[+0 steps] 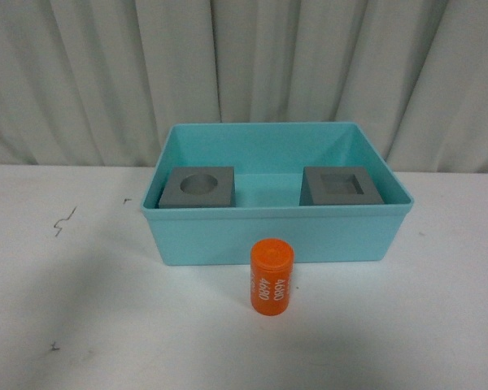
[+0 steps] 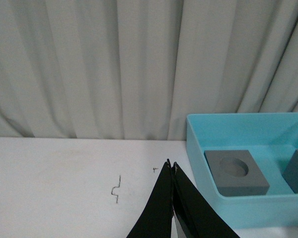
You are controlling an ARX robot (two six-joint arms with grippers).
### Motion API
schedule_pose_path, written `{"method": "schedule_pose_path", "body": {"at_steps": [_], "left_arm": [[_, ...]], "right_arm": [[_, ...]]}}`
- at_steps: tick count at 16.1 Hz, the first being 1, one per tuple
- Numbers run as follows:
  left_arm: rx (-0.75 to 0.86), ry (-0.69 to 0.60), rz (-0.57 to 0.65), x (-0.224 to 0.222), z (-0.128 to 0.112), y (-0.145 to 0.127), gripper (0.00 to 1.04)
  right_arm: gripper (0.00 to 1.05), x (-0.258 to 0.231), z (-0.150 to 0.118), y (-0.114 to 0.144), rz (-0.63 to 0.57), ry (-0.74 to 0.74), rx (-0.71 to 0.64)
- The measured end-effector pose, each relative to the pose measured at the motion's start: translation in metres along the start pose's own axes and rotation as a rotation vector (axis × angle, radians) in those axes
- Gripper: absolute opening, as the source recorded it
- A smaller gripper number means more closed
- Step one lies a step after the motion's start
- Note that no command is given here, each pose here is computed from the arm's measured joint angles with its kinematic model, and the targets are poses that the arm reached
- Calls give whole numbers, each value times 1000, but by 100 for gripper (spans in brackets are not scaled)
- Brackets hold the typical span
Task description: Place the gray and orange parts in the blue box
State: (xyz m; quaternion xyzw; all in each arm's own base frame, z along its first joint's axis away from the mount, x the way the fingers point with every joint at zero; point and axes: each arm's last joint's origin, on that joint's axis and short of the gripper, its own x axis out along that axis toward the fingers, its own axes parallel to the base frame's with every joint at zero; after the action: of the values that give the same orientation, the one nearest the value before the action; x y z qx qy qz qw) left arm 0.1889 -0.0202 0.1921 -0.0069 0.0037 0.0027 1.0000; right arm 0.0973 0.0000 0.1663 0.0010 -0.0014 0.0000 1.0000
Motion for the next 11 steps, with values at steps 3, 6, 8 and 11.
{"method": "schedule_pose_path", "body": {"at_steps": [3, 6, 8, 11], "left_arm": [[0, 4, -8, -12, -6, 5, 2], [0, 6, -17, -28, -12, 15, 2], [-1, 6, 9, -34, -15, 21, 2], [0, 23, -5, -51, -29, 21, 2]], "right_arm": [[98, 0, 0, 0, 0, 0, 0], [98, 0, 0, 0, 0, 0, 0], [98, 0, 0, 0, -1, 0, 0], [98, 0, 0, 0, 0, 0, 0]]}}
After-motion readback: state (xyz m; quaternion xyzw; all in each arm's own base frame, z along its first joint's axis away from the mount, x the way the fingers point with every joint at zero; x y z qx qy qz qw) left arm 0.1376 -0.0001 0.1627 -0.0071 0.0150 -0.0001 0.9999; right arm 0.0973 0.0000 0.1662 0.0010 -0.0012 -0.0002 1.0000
